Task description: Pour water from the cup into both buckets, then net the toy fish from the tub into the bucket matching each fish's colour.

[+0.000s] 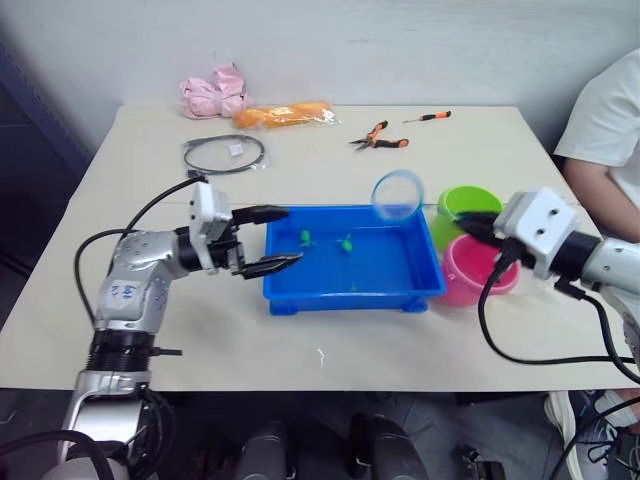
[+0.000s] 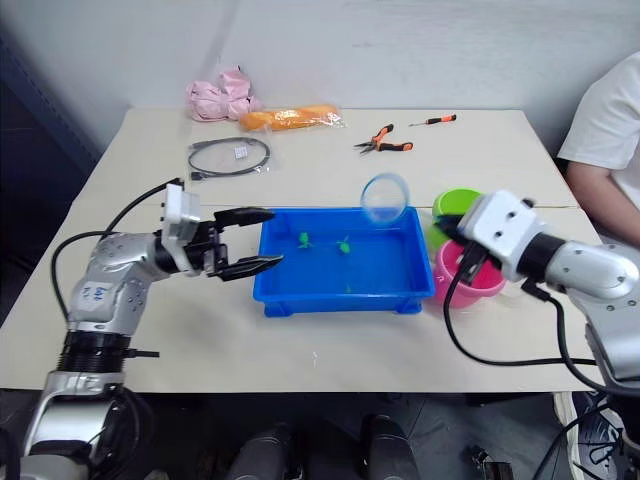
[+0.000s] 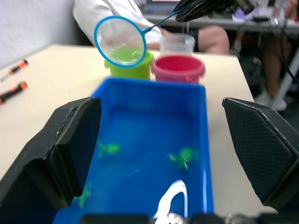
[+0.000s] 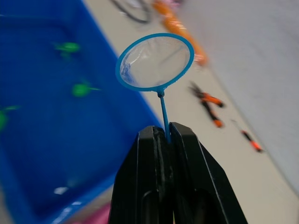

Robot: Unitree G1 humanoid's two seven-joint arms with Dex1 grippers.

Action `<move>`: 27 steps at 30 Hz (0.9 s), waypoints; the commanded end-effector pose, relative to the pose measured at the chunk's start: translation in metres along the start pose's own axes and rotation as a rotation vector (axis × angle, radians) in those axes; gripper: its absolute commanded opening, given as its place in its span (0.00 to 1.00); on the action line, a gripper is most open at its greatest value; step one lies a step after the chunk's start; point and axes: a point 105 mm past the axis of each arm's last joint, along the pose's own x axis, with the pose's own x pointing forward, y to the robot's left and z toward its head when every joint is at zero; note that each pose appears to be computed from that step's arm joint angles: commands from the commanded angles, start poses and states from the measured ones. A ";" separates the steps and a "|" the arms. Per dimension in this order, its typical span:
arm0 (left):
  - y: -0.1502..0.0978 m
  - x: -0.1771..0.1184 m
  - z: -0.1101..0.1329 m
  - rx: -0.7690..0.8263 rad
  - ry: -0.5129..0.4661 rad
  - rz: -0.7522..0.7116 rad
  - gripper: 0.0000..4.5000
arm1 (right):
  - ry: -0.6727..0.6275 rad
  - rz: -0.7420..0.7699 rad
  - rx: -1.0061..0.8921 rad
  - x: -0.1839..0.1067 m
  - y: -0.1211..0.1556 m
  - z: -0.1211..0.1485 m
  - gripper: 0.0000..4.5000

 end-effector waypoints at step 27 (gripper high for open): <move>-0.019 -0.030 -0.017 0.013 0.142 -0.055 0.99 | 0.060 0.513 -0.011 0.065 0.032 -0.015 0.00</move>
